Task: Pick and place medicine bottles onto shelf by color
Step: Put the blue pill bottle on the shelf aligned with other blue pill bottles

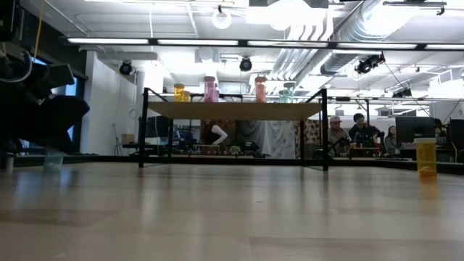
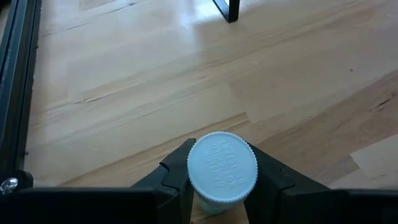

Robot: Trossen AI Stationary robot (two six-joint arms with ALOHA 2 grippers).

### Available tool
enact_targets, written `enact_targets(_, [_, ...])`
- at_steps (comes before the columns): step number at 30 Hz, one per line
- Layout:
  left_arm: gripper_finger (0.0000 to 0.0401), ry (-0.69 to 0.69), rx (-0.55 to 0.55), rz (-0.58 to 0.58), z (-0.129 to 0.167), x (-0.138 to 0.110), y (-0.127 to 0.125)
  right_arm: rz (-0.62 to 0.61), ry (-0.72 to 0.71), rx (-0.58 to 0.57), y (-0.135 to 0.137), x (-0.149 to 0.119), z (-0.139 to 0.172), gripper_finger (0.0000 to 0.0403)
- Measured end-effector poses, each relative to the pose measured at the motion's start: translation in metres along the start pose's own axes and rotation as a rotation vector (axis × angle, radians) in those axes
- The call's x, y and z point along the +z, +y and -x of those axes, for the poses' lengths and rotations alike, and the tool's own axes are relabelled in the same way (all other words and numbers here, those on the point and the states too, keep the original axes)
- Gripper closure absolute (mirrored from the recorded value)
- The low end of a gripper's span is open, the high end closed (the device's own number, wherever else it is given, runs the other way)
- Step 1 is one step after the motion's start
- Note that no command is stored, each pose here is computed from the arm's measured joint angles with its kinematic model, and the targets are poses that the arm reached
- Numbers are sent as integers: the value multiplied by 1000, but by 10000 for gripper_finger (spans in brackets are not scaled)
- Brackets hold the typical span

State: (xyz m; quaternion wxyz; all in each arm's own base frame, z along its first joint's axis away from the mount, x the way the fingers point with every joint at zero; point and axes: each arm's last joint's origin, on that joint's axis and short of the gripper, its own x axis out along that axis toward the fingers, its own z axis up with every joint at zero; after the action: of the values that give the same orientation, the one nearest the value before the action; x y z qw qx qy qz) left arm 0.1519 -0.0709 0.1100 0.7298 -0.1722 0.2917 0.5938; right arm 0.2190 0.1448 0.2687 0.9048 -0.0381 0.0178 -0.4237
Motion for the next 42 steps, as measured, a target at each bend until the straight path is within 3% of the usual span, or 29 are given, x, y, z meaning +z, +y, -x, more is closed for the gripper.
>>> enact_targets(9, [309, -17, -66, -21, 11, -3, -5, 0, 0, 0, 0, 0, 0, 194])
enact_targets(23, [309, -91, -211, -148, 44, 13, -38, -8, -6, 11, 0, 0, 1, 194])
enact_targets(33, [309, -155, -296, -219, 69, 31, -59, -21, -68, 170, 7, -3, 17, 194])
enact_targets(42, [309, -207, -355, -273, 93, 49, -77, -34, -96, 467, 23, -20, 24, 194])
